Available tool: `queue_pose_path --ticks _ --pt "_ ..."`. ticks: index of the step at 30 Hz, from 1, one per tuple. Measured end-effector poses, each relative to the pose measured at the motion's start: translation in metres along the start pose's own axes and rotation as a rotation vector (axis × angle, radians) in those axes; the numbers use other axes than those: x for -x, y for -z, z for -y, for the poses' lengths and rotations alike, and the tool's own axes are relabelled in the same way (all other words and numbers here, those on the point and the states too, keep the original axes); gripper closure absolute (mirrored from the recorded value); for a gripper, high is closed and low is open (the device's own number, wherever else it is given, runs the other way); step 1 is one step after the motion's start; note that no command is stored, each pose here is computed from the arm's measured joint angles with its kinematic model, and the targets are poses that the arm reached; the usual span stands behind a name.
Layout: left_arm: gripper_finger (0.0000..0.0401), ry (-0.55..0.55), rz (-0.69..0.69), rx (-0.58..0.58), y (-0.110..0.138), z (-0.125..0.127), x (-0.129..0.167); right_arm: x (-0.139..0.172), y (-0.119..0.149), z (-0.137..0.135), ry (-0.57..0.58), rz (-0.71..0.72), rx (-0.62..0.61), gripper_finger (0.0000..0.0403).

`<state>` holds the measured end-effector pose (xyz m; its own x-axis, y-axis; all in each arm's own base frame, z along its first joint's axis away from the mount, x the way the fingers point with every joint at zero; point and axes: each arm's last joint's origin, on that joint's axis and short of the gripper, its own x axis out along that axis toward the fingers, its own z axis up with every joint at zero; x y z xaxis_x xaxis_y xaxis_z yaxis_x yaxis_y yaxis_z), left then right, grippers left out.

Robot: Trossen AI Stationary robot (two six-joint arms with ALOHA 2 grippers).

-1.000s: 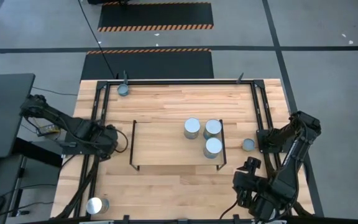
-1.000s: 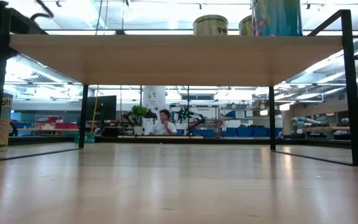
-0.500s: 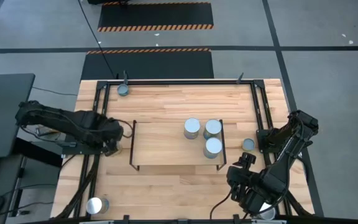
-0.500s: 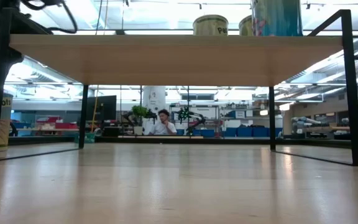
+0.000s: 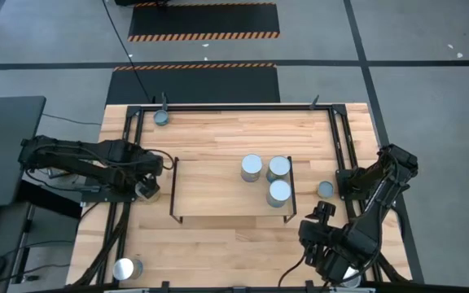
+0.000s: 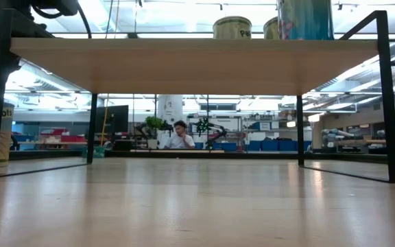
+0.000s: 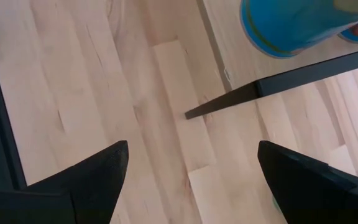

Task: Pick and place cans onto a shelf
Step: Put the canned carrots on the shelf

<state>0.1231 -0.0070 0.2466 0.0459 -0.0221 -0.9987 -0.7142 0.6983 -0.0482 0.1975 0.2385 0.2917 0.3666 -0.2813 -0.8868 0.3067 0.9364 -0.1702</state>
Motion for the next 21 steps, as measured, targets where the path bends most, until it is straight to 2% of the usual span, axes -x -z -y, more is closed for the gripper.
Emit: queue_pose_path --ticks 4,7,10,16,21 --pt "0.0135 -0.011 0.031 -0.016 -0.001 0.0 0.0 0.002 0.003 -0.002 -0.009 0.005 0.007 0.0036" --pt "0.0136 0.036 0.063 -0.015 -0.005 0.004 0.0 0.002 0.003 -0.002 -0.01 0.005 0.008 0.0036" --pt "0.0114 0.06 0.063 -0.002 -0.007 0.005 0.0 0.002 0.003 -0.002 -0.009 0.005 0.007 0.0036" --pt "0.0059 0.03 0.054 0.051 -0.009 0.0 0.0 0.002 0.003 -0.002 -0.011 0.006 0.006 0.0036" --pt "0.0047 0.035 0.045 0.101 -0.01 0.001 -0.005 0.002 0.003 -0.003 -0.02 0.009 0.002 0.0036"
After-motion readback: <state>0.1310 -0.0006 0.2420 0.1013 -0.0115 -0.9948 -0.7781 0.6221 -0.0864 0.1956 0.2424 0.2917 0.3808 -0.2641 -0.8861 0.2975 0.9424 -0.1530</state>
